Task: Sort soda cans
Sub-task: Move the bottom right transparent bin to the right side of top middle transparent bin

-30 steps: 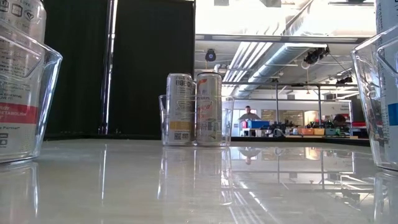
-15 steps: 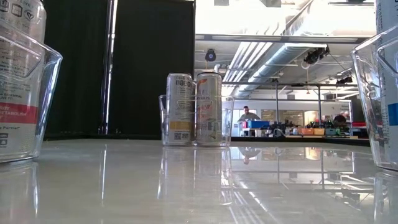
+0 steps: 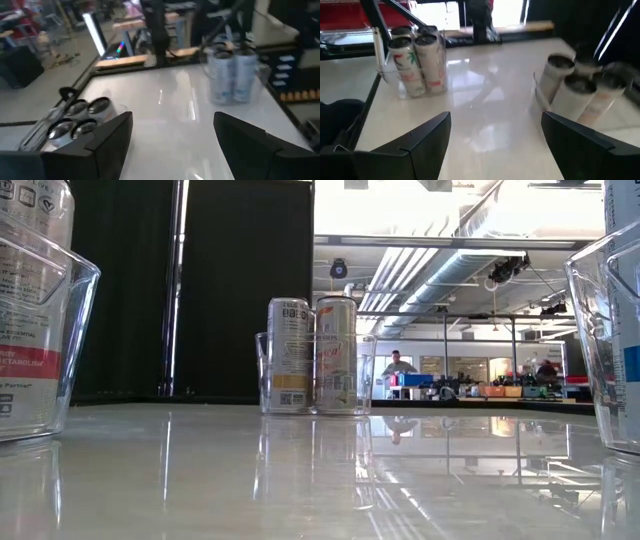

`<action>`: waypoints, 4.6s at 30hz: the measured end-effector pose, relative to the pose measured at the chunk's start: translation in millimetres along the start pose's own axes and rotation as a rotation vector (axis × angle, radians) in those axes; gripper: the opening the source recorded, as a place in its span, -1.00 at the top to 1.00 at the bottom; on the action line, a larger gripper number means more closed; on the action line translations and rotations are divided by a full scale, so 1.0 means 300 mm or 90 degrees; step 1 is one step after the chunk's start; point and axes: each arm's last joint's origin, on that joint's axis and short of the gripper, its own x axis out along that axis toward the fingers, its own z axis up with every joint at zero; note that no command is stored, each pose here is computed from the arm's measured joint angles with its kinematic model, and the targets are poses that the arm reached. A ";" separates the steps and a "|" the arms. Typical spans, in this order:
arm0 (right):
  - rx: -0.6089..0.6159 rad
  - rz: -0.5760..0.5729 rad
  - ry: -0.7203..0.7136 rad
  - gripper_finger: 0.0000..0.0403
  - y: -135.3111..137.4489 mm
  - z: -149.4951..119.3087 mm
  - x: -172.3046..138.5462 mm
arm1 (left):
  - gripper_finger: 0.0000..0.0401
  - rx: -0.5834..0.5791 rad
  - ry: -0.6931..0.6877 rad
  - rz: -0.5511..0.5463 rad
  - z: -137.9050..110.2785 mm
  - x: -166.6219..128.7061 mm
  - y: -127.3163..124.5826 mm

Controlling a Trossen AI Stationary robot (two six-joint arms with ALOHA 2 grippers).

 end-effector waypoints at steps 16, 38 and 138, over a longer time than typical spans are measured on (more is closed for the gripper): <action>0.024 0.023 0.361 -0.52 0.090 0.129 0.063 | -0.34 0.007 0.066 0.113 -0.087 0.120 0.016; 0.466 0.017 0.422 -0.52 0.362 0.199 0.024 | -0.34 0.085 0.104 0.126 -0.120 0.167 -0.023; 0.346 -0.123 0.811 -0.52 0.451 0.066 0.556 | -0.34 0.158 0.190 0.218 -0.183 0.261 -0.002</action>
